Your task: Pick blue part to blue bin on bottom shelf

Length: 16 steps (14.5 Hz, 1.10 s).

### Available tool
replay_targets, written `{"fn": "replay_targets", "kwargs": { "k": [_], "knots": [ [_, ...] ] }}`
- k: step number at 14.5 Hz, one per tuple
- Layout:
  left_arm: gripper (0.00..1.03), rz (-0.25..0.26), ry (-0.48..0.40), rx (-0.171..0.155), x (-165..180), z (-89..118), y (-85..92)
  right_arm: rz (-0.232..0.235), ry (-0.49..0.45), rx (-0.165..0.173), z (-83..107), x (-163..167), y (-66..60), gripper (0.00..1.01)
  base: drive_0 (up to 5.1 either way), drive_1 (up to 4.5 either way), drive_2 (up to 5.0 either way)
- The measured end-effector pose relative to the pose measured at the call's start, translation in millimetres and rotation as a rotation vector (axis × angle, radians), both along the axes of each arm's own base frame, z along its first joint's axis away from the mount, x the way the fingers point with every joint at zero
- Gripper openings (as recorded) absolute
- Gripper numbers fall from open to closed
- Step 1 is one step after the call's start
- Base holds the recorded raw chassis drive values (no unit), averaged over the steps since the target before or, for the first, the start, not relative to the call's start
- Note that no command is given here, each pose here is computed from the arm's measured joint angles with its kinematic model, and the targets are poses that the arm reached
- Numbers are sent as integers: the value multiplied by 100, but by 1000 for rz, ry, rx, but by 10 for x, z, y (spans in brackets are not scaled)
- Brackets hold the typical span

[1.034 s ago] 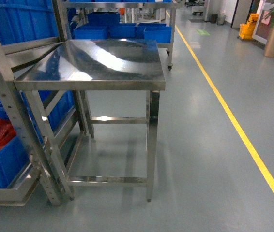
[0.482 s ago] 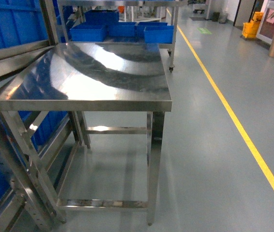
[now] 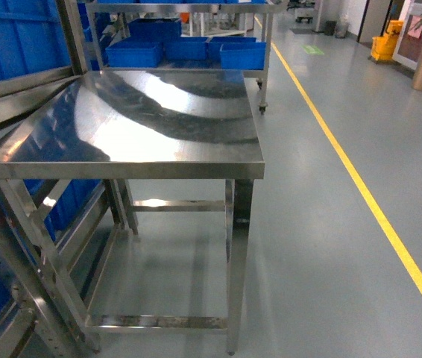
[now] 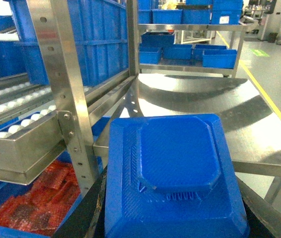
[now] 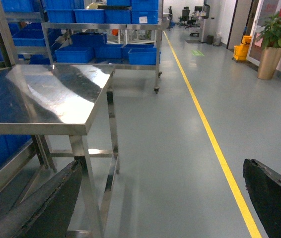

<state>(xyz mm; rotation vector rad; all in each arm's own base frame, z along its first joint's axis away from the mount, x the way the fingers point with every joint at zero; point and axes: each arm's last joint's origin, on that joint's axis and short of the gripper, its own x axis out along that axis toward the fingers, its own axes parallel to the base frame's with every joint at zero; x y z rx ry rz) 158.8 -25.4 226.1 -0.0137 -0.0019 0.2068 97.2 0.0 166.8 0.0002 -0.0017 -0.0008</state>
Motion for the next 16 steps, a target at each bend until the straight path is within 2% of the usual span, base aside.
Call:
{"fn": "replay_targets", "kwargs": {
  "k": [16],
  "knots": [
    [43, -2, 0, 0, -3, 1, -3, 0, 1, 0, -1, 0, 0, 98, -8, 404, -420]
  ]
}}
